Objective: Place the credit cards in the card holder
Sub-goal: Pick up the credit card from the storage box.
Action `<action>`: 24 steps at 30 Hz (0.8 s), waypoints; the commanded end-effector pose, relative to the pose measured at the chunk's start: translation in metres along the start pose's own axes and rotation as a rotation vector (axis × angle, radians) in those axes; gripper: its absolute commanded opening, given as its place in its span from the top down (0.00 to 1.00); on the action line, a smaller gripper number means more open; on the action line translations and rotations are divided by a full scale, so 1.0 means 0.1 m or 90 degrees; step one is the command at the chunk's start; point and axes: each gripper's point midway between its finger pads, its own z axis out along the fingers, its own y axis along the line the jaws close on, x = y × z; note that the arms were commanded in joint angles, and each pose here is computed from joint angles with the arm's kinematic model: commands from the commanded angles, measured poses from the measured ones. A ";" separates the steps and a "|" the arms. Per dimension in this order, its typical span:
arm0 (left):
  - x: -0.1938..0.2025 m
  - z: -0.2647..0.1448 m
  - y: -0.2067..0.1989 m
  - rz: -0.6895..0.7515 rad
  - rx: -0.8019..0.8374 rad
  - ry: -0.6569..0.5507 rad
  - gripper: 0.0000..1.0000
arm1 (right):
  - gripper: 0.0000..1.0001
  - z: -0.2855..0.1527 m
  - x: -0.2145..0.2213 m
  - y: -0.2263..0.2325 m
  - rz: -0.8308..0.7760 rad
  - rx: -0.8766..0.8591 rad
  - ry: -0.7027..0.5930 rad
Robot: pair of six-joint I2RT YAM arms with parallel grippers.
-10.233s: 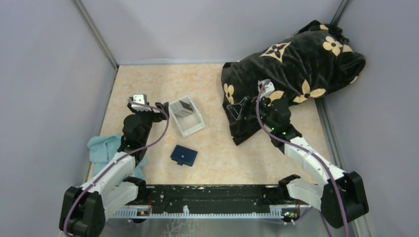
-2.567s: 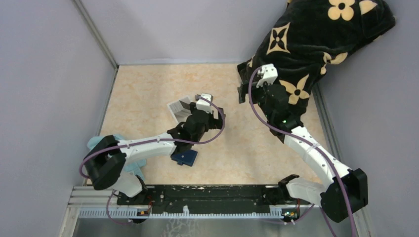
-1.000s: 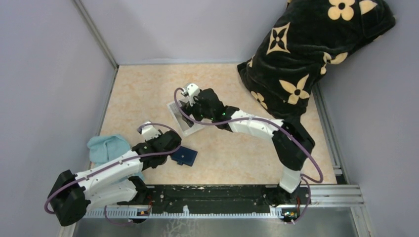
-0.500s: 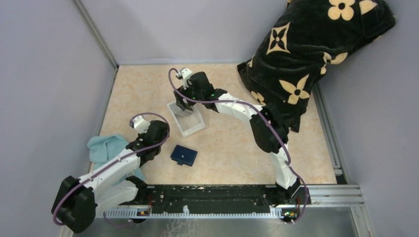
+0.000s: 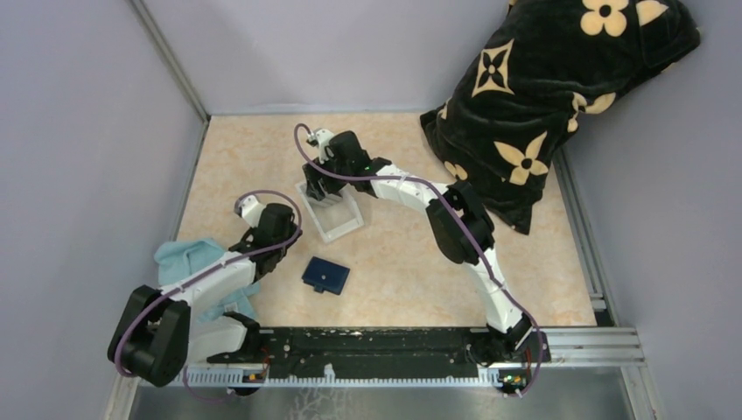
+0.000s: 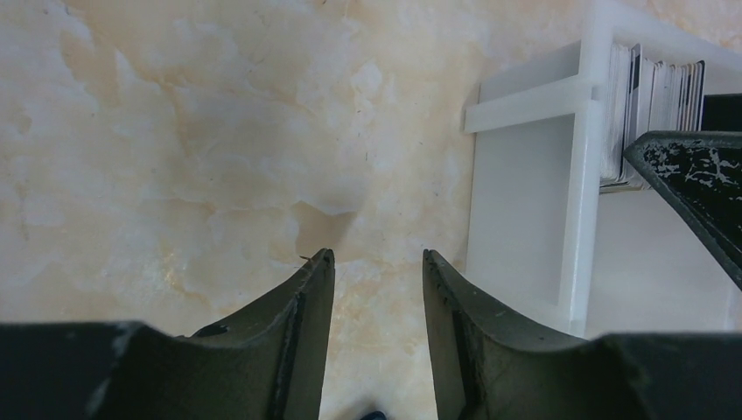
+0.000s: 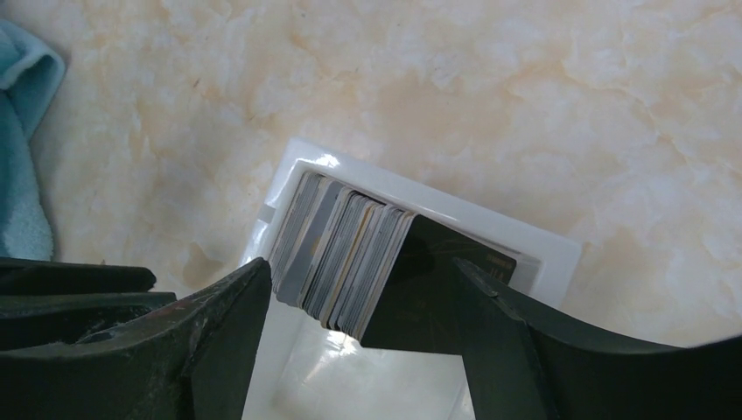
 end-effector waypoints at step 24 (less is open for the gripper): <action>0.14 0.46 -0.42 0.014 0.071 0.024 0.55 | 0.65 0.01 -0.08 -0.02 0.063 0.002 -0.007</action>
